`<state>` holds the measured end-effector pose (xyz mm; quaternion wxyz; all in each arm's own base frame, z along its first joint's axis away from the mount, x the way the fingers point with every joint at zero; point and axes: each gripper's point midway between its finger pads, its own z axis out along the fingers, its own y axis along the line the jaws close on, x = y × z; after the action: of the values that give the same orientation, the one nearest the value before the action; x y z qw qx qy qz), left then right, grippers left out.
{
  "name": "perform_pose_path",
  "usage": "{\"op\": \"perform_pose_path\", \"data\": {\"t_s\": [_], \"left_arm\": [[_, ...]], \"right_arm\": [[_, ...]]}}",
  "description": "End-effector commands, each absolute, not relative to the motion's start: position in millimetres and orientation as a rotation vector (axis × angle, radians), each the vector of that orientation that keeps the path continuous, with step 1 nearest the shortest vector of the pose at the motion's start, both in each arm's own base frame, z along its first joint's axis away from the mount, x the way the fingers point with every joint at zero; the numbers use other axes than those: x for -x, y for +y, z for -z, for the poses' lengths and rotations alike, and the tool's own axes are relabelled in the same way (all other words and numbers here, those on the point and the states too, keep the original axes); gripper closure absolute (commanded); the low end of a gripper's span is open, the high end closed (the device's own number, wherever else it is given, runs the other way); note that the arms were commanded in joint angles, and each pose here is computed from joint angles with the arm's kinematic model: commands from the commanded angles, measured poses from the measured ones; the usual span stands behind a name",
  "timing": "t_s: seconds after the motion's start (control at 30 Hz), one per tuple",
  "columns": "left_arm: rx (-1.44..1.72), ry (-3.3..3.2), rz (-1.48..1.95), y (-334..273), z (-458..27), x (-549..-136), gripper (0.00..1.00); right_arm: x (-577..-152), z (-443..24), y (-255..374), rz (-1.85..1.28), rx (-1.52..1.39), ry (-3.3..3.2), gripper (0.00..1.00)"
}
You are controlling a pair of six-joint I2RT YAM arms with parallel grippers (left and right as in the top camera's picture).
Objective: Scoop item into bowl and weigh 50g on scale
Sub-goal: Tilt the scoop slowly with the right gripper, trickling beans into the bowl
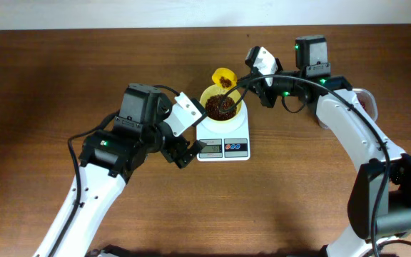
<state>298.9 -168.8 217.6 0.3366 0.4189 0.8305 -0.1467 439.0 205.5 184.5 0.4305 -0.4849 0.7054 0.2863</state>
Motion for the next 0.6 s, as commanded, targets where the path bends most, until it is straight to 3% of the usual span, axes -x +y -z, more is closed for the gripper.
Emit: {"op": "perform_pose_path", "data": {"t_s": [0.0,0.57], "left_arm": [[-1.073,2.176,0.385,-166.6,-216.5,-298.9,0.01],[-1.073,2.176,0.385,-166.6,-216.5,-298.9,0.01]], "right_arm": [[-437.9,-181.6,207.2,-0.718,1.221,1.757,0.96],[-437.6,-180.0,206.4,-0.716,1.219,1.769,0.96]]}}
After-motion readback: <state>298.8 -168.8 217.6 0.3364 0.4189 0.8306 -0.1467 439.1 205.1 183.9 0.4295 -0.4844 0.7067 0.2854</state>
